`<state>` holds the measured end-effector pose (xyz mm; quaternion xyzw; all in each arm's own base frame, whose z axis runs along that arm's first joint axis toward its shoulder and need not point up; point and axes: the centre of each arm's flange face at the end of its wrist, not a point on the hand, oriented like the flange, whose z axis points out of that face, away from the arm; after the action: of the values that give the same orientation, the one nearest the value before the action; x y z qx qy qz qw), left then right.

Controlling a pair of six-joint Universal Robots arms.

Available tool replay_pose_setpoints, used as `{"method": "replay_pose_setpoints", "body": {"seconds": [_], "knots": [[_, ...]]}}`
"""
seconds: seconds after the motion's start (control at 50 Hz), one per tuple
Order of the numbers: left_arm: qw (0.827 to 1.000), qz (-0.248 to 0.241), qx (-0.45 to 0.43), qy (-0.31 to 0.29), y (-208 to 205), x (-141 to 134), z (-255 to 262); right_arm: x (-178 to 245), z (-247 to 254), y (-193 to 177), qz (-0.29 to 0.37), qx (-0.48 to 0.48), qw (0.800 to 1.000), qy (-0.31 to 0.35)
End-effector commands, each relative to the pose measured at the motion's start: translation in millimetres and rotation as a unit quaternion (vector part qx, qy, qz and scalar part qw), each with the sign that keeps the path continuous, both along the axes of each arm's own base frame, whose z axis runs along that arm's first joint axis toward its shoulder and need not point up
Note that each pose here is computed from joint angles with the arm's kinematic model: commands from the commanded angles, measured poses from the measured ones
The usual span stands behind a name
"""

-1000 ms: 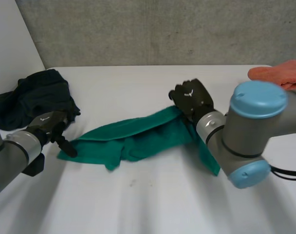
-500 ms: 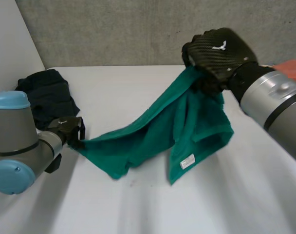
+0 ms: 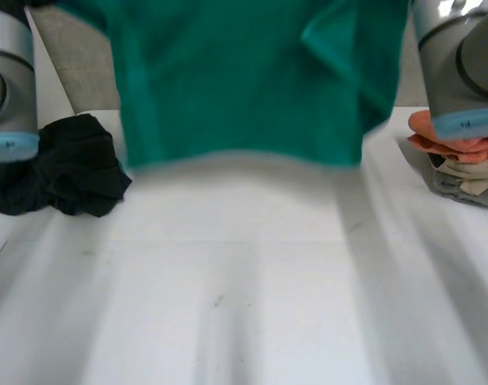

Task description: Fold the laundry.

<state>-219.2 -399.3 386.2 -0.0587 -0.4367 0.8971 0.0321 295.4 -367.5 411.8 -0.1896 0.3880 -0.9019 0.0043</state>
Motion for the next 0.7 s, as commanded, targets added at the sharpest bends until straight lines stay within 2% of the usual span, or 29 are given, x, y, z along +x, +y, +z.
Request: {"method": "replay_pose_setpoints", "body": {"seconds": [0.02, 0.12, 0.24, 0.34, 0.48, 0.5, 0.56, 0.7], "knots": [[1.000, -0.018, -0.008, -0.010, 15.8, 2.5, 13.7, 2.4, 12.2, 8.8, 0.052, -0.055, 0.997, -0.010], [0.995, -0.040, 0.081, -0.040, 30.0, -2.6, -31.4, 7.6, -41.2, 10.2, 0.102, 0.066, 0.992, 0.044], [0.981, -0.043, 0.178, -0.068, 45.5, -3.6, -97.5, -1.7, -108.8, 6.7, 0.096, 0.191, 0.973, 0.084], [0.959, -0.042, 0.255, -0.115, 64.7, -6.2, -160.1, -10.3, -185.2, 5.1, 0.088, 0.299, 0.941, 0.135], [0.948, -0.040, 0.287, -0.132, 77.0, -3.1, -190.7, -21.7, -254.3, 4.2, 0.069, 0.397, 0.896, 0.188], [0.948, -0.038, 0.286, -0.130, 77.1, -1.8, -191.6, -25.3, -262.7, 3.1, 0.064, 0.415, 0.888, 0.188], [0.949, -0.035, 0.286, -0.126, 76.4, 1.0, -190.5, -29.8, -268.8, -0.1, 0.057, 0.433, 0.883, 0.173], [0.955, -0.014, 0.278, -0.101, 72.6, 15.9, -175.2, -51.9, -268.6, -15.4, 0.022, 0.467, 0.881, 0.070]]}}
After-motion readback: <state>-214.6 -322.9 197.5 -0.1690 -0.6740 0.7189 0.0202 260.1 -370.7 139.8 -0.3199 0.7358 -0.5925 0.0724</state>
